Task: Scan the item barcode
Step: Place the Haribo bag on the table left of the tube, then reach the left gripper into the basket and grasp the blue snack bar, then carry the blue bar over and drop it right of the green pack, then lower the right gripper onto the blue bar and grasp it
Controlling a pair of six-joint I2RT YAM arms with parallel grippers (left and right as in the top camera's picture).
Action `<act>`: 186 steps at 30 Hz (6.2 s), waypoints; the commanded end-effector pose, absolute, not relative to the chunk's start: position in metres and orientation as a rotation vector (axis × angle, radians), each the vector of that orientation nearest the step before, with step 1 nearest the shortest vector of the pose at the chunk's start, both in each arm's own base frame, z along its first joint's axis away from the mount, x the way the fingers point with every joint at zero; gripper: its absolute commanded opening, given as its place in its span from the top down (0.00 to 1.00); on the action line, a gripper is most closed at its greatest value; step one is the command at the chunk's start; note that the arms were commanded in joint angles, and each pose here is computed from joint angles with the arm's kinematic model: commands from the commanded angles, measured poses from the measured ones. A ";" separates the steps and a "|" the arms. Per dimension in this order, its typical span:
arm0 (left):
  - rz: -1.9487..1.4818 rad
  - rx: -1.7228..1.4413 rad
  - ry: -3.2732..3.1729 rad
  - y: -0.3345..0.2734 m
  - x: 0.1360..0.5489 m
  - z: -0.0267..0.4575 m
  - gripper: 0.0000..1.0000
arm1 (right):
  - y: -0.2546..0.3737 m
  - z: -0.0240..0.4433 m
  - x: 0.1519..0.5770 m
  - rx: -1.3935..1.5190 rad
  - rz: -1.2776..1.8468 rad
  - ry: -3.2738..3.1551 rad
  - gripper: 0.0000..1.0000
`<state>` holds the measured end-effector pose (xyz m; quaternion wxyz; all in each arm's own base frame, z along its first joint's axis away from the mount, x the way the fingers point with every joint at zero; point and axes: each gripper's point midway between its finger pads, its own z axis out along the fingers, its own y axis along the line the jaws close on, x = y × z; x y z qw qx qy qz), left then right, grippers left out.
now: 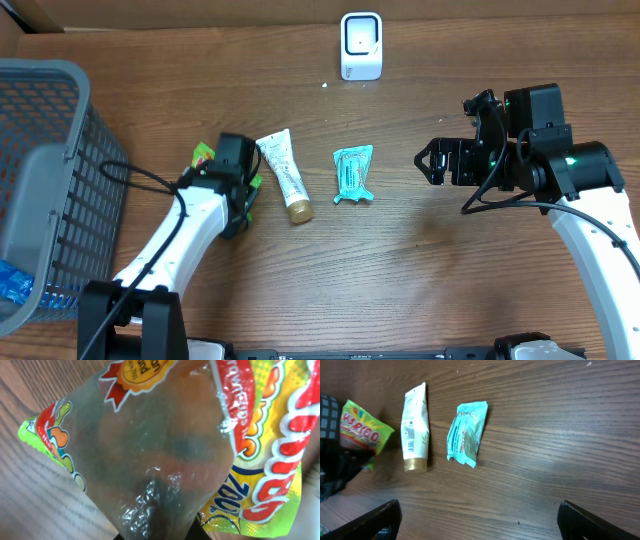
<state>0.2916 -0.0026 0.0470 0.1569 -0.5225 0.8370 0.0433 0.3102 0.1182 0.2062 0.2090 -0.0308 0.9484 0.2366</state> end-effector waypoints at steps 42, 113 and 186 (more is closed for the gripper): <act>0.340 -1.807 2.035 0.302 0.179 0.191 0.00 | 0.119 0.209 0.303 -0.088 0.664 2.661 0.00; -0.310 -0.299 2.497 -0.066 0.423 0.328 0.96 | 0.112 0.225 0.331 0.017 0.670 2.546 0.10; 0.110 -0.196 2.583 -0.090 0.458 0.290 0.00 | 0.009 0.027 0.329 0.734 0.167 3.168 0.16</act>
